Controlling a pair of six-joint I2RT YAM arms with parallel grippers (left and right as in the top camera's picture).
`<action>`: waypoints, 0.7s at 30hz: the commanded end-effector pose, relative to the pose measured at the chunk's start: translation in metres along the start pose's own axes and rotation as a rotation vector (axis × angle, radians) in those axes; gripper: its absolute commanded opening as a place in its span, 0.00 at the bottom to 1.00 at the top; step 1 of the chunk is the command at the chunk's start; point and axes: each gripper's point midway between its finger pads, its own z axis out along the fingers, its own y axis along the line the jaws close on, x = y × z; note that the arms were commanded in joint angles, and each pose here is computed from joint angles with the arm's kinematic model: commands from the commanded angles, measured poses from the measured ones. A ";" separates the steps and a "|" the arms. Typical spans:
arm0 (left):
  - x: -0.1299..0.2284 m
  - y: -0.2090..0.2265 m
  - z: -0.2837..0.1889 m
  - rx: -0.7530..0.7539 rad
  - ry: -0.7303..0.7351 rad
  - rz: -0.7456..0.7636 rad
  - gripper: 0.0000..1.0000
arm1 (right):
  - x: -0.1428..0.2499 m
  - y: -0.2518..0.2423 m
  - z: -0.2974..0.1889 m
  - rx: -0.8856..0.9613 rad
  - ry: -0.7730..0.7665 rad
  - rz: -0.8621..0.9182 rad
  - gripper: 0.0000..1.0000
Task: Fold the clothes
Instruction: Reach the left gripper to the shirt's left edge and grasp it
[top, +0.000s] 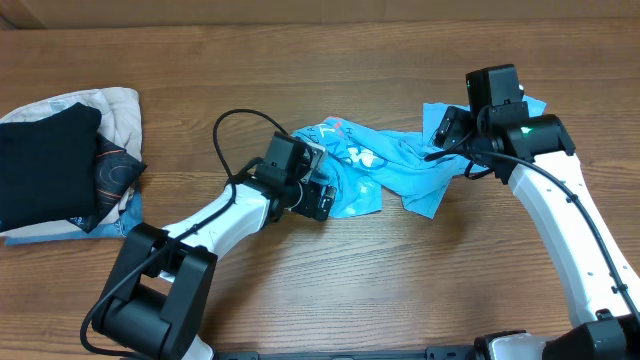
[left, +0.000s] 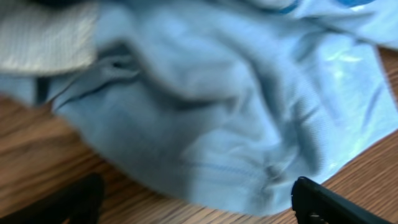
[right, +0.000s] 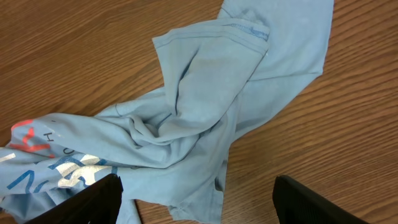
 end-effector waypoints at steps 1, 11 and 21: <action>-0.008 -0.004 0.006 0.007 -0.015 0.042 0.90 | -0.004 0.000 -0.004 -0.004 -0.014 0.018 0.81; 0.010 0.002 0.029 0.004 0.048 0.048 0.80 | -0.001 -0.002 -0.004 0.004 -0.002 0.015 0.81; -0.035 0.016 -0.012 -0.137 -0.015 0.068 0.04 | -0.001 -0.002 -0.004 0.004 -0.002 0.015 0.83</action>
